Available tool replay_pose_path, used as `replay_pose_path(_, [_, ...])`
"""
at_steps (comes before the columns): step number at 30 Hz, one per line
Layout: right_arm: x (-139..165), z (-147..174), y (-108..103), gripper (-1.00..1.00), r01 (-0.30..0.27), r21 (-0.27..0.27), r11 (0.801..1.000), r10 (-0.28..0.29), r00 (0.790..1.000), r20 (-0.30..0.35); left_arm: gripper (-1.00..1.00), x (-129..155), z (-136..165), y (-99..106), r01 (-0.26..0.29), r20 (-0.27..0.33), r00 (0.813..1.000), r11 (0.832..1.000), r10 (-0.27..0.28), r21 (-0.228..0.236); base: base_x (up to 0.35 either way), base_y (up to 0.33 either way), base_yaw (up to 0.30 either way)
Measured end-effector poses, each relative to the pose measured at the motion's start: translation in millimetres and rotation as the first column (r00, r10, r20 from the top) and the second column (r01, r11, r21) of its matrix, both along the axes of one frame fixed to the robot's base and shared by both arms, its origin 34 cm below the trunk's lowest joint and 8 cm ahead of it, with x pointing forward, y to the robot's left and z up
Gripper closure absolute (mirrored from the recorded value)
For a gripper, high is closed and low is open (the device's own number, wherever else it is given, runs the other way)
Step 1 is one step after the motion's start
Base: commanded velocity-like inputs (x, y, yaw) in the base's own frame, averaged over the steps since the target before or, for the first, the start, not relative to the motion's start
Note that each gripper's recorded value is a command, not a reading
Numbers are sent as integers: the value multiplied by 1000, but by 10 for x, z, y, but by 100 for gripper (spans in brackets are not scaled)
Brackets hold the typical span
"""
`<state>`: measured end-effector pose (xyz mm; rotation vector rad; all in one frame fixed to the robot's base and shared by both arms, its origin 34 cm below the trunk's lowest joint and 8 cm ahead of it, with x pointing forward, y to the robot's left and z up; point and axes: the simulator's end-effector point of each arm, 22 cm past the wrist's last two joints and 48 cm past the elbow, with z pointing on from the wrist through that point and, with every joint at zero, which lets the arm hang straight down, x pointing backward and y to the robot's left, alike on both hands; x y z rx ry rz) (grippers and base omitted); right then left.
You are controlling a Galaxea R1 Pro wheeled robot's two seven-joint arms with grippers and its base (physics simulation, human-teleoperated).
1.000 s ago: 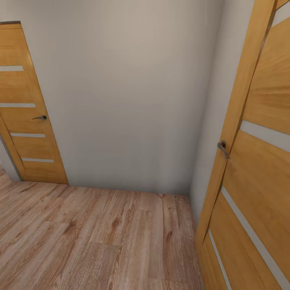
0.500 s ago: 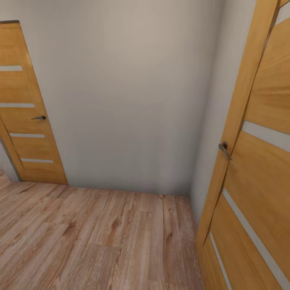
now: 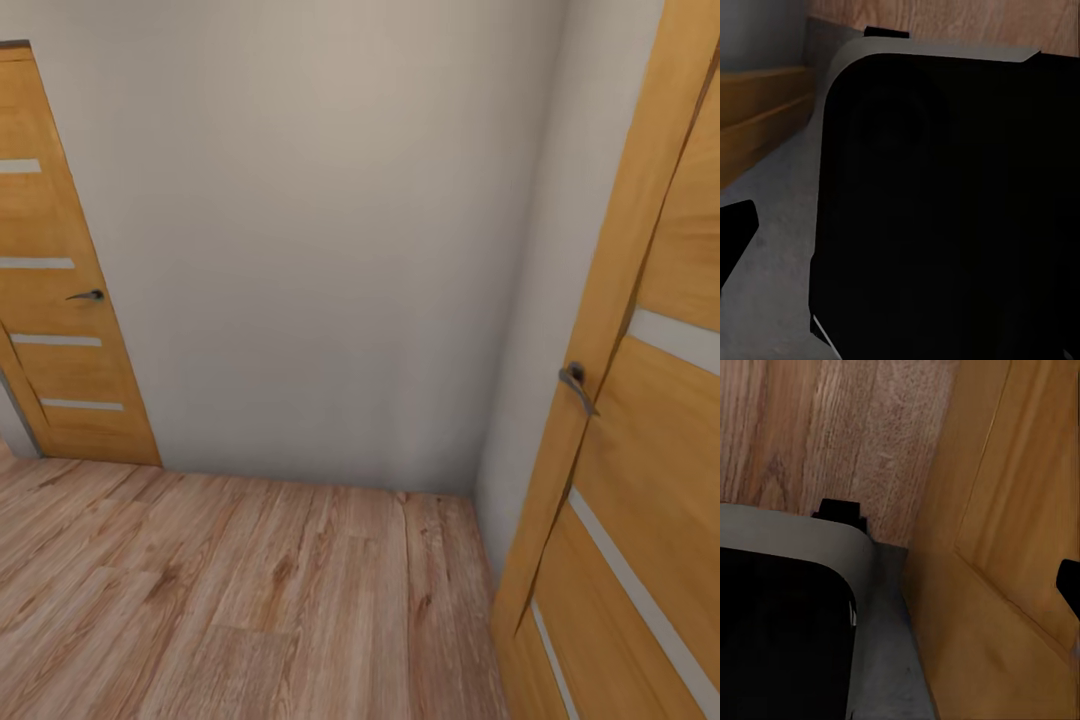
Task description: Move the two storage containers from the living room to the garage. In the garage, place one container on the floor and stack the other container on top of it (either order is fine).
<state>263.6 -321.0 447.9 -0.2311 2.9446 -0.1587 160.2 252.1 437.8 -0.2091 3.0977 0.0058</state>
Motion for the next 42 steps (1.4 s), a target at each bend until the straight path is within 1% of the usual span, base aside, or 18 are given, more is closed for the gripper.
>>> replay_pose_path(42, [2, 1, -4, -100, -1, -1, 1000, 1, 1000, 1, -100, 1, 0, 0, 1, 0, 1000, 1000, -1, 0, 197, 0, 0])
